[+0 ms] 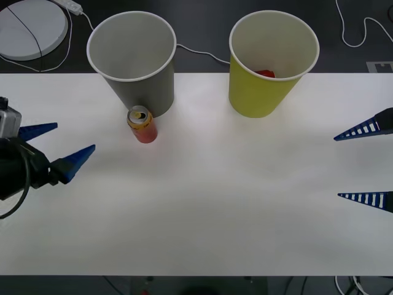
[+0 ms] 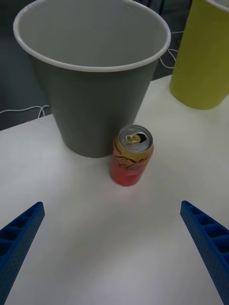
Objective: Put the can into the green bin and the plastic bottle into the gray bin
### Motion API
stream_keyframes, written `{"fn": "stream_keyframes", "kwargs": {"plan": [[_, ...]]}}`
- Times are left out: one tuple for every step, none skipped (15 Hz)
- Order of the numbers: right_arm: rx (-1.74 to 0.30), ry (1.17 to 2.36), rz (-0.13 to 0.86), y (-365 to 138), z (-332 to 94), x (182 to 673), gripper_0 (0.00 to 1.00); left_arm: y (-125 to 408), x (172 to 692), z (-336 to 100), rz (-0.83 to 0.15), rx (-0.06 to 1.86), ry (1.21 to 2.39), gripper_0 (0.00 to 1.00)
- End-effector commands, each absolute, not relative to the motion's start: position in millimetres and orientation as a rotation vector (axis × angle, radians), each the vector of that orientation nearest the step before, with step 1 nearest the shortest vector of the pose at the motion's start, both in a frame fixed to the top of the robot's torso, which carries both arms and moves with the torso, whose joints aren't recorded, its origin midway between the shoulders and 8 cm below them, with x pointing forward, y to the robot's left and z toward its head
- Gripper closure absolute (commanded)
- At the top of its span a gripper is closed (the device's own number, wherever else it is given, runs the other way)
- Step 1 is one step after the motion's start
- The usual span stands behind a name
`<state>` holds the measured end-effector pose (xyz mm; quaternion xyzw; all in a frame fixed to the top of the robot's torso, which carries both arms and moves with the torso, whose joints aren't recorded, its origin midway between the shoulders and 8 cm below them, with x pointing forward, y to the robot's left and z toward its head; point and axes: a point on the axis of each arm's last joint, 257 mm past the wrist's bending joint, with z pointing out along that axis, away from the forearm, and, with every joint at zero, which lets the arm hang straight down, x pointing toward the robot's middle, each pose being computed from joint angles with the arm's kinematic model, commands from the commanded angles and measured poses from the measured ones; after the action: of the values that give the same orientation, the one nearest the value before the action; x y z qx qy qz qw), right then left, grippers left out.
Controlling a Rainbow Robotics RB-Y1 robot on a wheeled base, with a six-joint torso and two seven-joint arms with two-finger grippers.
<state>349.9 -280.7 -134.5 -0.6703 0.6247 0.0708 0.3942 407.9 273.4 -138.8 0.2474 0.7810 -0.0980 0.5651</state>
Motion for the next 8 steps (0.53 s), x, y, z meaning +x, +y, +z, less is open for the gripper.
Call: {"fn": "stream_keyframes", "kwargs": {"plan": [[-1.7,1.585,0.18,-281,-134,350,0.0,265,408,-145,-0.244,0.536,1.805,0.0],[-1.7,1.585,0.18,-281,-134,350,0.0,266,409,-148,-0.224,0.544,1.795,0.0],[-1.7,1.585,0.18,-281,-134,350,0.0,268,410,-149,-0.224,0.523,1.786,0.0],[-1.7,1.585,0.18,-281,-134,350,0.0,268,411,-150,-0.232,0.496,1.775,0.0],[-1.7,1.585,0.18,-281,-134,350,0.0,266,411,-154,-0.218,0.503,1.761,0.0],[-1.7,1.585,0.18,-281,-134,350,0.0,265,411,-160,-0.215,0.497,1.743,0.0],[-1.7,1.585,0.18,-281,-134,350,0.0,261,412,-165,-0.241,0.474,1.728,0.0],[-1.7,1.585,0.18,-281,-134,350,0.0,257,414,-169,-0.252,0.466,1.716,0.0]]}}
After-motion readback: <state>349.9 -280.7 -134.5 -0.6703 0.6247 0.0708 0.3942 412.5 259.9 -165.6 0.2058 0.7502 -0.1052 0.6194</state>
